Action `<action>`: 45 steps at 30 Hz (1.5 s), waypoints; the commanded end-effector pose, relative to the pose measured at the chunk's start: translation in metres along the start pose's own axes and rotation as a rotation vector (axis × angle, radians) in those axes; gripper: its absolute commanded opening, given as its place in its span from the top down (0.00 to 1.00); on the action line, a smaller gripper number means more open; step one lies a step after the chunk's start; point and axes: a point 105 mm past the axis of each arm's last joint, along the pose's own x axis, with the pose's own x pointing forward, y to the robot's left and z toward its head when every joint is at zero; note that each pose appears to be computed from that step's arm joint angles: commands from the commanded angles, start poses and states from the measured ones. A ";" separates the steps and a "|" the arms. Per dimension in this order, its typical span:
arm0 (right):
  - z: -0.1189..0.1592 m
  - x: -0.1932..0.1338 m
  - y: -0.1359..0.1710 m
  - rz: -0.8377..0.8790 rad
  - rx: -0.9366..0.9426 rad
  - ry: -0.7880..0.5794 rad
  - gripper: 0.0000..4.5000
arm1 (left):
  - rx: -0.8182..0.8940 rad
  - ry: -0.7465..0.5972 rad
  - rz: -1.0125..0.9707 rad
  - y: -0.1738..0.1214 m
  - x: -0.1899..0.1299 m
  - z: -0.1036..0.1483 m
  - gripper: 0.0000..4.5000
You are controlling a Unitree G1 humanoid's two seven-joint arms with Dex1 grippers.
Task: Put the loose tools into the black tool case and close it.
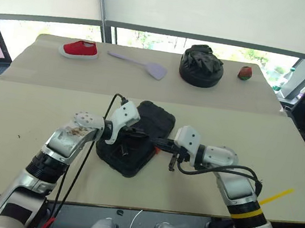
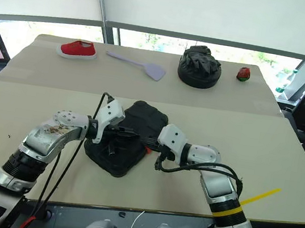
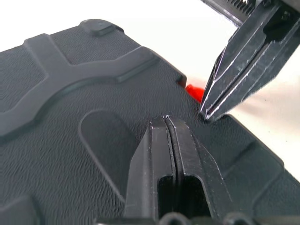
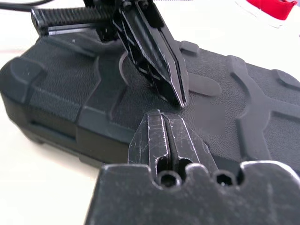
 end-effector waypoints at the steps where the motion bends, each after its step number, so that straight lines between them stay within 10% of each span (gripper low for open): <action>1: -0.002 -0.009 -0.007 -0.048 0.040 -0.003 1.00 | -0.122 0.180 0.005 -0.004 0.003 -0.054 0.98; 45: -0.014 -0.007 0.001 -0.003 0.122 0.033 1.00 | -0.146 0.219 0.001 -0.008 -0.003 -0.066 0.98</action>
